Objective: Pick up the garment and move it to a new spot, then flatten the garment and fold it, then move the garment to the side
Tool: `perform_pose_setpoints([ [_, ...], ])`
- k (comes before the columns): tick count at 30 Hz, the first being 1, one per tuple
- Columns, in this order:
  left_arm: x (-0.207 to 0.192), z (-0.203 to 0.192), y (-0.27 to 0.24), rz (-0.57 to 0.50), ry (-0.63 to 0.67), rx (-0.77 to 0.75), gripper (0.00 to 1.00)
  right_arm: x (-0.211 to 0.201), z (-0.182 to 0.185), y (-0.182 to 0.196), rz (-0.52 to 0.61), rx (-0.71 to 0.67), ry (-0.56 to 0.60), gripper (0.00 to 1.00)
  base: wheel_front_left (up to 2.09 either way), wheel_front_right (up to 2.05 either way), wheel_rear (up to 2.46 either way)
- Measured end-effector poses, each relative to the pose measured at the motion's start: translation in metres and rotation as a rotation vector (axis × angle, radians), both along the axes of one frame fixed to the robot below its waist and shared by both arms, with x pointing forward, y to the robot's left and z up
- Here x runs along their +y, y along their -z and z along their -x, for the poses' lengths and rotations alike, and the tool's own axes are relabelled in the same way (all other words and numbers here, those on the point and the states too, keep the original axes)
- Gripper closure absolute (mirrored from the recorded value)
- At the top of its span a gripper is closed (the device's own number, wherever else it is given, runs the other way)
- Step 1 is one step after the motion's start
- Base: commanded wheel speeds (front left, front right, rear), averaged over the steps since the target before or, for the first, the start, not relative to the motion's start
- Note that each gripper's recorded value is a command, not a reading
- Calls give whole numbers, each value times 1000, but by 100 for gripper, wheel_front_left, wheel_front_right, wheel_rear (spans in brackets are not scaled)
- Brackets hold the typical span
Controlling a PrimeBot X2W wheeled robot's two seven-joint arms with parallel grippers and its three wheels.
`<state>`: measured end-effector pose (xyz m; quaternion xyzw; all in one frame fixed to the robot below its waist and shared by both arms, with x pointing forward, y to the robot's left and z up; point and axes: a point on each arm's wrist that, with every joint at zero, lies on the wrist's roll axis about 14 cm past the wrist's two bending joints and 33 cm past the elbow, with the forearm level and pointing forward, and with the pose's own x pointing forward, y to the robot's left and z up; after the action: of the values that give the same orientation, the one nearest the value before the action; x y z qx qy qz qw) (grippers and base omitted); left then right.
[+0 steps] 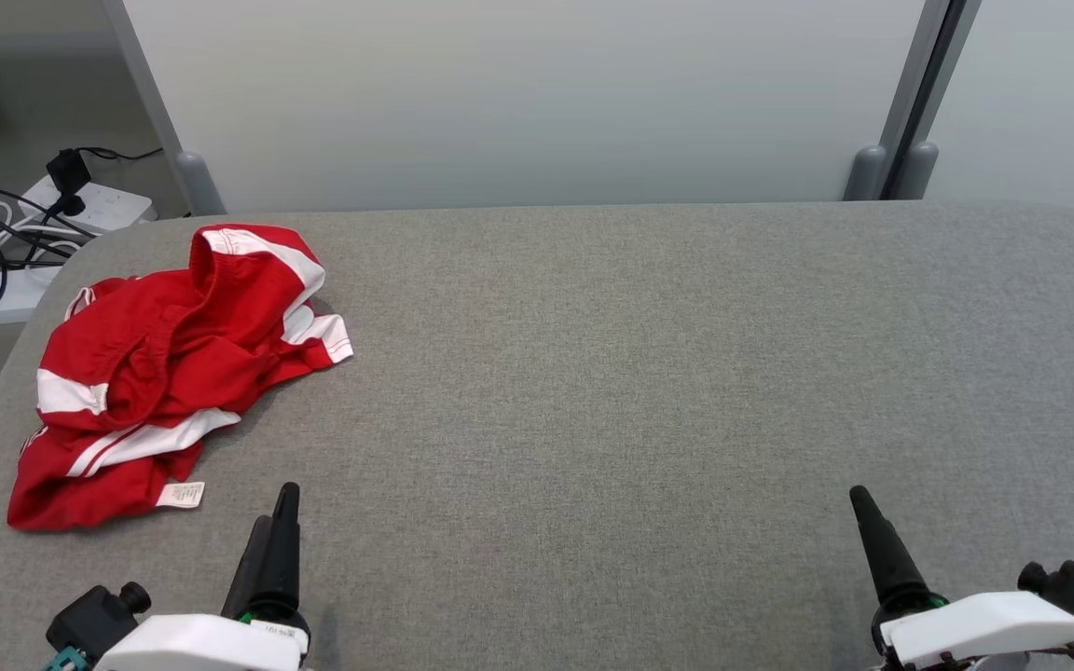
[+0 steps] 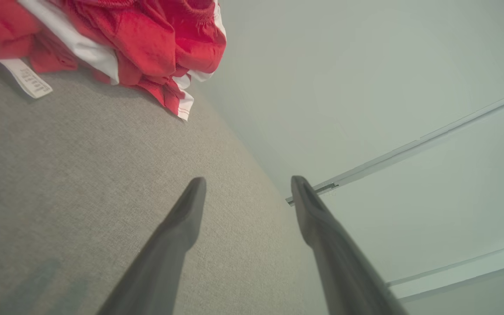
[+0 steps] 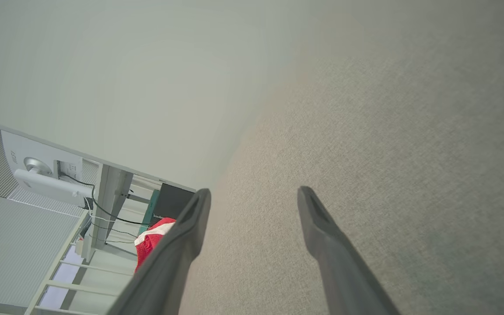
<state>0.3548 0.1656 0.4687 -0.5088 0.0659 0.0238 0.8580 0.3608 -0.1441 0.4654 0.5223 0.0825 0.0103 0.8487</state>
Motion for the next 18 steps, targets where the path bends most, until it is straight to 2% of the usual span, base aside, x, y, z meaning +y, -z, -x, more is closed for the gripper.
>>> perform_pose_setpoints([
  [6, -5, 0, -3, -126, 21, -6, 0, 1, -5, -14, 76, -54, -11, 0, 0, 0, 0],
  [18, -9, -3, -15, -278, 26, -45, 0, 11, -4, -18, 171, -87, -42, 0, 0, 0, 0],
])
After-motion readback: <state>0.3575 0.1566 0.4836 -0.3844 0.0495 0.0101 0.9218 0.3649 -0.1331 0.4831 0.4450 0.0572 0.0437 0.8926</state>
